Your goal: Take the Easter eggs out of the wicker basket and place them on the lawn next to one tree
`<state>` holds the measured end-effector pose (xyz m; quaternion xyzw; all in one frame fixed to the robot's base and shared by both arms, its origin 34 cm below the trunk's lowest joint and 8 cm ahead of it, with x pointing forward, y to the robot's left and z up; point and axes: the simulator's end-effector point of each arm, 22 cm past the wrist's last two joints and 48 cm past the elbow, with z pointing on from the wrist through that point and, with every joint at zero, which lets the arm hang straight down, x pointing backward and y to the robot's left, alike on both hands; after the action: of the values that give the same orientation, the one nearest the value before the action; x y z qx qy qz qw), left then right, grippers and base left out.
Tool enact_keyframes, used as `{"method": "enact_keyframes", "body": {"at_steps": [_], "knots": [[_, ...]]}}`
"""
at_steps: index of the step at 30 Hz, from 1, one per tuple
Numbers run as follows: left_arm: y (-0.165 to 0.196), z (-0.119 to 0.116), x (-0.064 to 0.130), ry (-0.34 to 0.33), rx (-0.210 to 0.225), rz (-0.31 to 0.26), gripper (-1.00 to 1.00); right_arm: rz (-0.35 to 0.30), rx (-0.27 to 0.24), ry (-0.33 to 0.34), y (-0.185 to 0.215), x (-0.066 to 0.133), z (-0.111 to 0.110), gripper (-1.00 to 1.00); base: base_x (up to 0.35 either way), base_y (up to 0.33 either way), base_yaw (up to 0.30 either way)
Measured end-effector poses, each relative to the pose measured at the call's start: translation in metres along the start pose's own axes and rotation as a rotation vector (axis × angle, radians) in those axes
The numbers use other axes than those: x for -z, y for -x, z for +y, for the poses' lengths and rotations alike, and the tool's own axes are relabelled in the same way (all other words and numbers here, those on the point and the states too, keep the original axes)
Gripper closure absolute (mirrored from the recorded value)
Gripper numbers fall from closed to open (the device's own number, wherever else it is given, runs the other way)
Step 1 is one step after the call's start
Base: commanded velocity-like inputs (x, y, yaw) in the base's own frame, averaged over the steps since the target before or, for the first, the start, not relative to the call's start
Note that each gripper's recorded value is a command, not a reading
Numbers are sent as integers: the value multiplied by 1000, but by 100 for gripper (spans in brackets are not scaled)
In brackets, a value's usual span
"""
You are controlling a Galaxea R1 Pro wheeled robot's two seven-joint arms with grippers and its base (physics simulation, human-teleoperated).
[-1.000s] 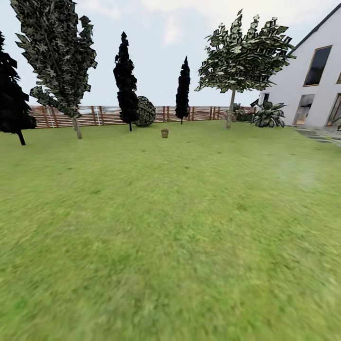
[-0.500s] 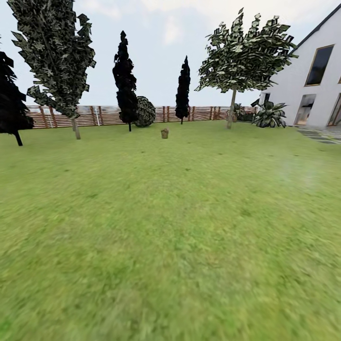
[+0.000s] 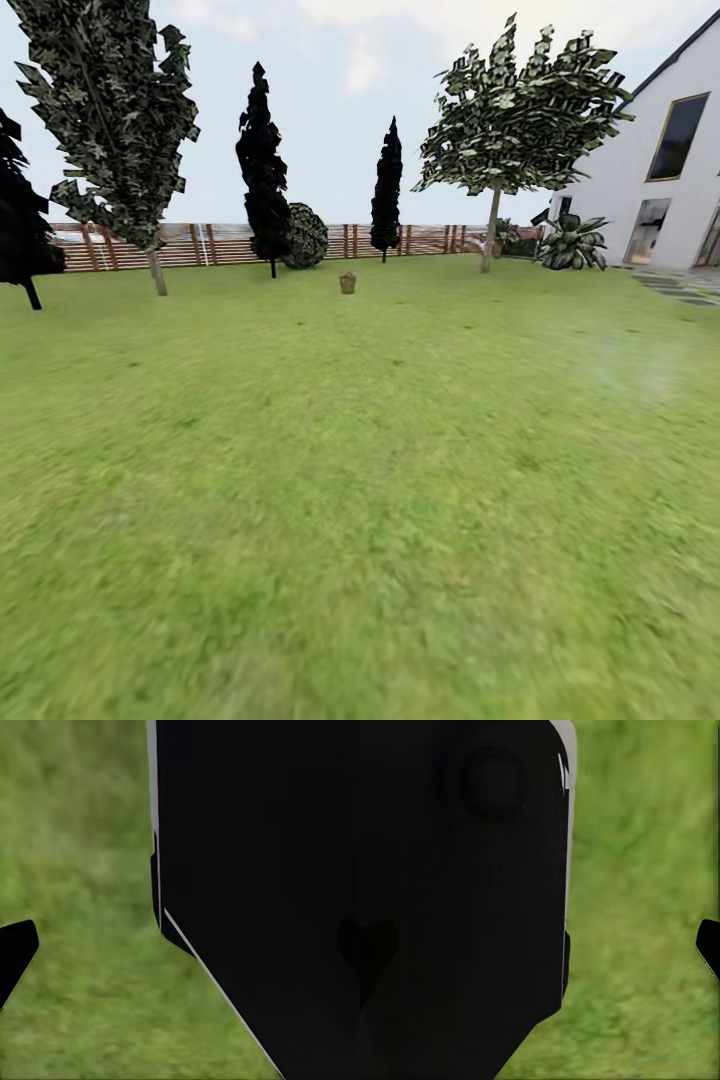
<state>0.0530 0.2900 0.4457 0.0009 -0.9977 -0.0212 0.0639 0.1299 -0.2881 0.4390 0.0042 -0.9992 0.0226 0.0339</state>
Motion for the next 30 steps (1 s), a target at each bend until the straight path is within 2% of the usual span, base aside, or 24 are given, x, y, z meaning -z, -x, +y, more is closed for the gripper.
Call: {"method": "enact_keyframes", "body": {"at_steps": [30], "knots": [[0, 0, 0, 0, 0, 0, -100, 0, 0, 1, 0, 0, 0, -100, 337, 0, 0]]}}
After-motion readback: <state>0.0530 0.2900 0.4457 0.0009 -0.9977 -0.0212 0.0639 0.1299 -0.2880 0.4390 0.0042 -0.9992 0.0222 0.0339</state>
